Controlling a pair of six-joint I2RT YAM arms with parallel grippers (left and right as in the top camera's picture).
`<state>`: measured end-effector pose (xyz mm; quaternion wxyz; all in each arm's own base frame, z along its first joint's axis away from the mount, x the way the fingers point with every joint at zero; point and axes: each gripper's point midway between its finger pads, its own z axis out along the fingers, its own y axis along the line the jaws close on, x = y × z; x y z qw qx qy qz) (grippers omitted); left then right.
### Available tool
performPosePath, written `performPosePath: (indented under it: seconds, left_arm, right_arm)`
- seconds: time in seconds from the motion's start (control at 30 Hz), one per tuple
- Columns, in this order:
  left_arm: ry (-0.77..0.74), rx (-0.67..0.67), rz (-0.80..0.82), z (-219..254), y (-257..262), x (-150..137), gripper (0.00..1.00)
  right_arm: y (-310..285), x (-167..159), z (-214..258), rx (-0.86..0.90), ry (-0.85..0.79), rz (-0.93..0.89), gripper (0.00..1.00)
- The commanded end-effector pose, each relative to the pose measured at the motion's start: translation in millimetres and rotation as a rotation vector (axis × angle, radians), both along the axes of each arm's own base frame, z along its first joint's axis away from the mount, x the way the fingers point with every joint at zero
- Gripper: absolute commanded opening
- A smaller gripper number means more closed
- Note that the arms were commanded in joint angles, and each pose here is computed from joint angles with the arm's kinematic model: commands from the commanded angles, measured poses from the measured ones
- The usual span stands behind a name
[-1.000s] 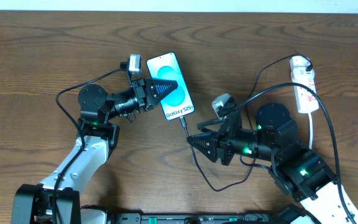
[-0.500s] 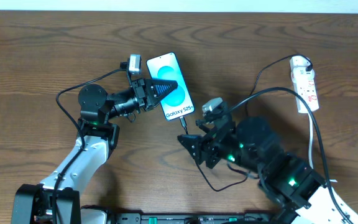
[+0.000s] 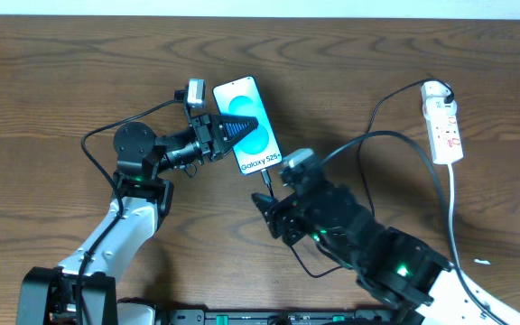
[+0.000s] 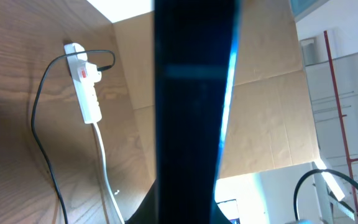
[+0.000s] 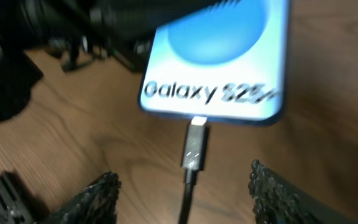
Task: Plug charger to phone and switch on socket
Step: 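Push the plug up into the phone's bottom port with the right gripper, then open the right gripper and pull it back from the plugged cable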
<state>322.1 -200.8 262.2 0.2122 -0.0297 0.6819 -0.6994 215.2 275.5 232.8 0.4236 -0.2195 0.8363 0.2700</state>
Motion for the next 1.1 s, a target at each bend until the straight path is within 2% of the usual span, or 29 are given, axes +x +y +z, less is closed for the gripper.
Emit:
performPosePath:
  seconds: [0.0,0.37,0.57,0.67,0.8,1.07]
  left_arm:
    - [-0.057,0.0,0.008,12,0,3,0.07]
    - [-0.057,0.0,0.008,12,0,3,0.07]
    - [-0.057,0.0,0.008,12,0,3,0.07]
    - [-0.057,0.001,0.0,11,-1,1,0.07]
    - [-0.057,0.003,-0.014,11,-2,-1,0.08]
    - [-0.02,-0.007,-0.037,10,-3,-4,0.07]
  right_arm:
    - [4,3,-2,-0.015,0.005,-0.022,0.64]
    - [-4,7,-12,-0.044,0.028,-0.075,0.5]
    - [-2,8,-11,-0.038,0.025,-0.074,0.27]
    - [1,10,-5,-0.013,0.014,-0.077,0.19]
    - [6,13,6,0.046,0.0,-0.087,0.02]
    - [18,21,25,0.13,-0.047,-0.087,0.01]
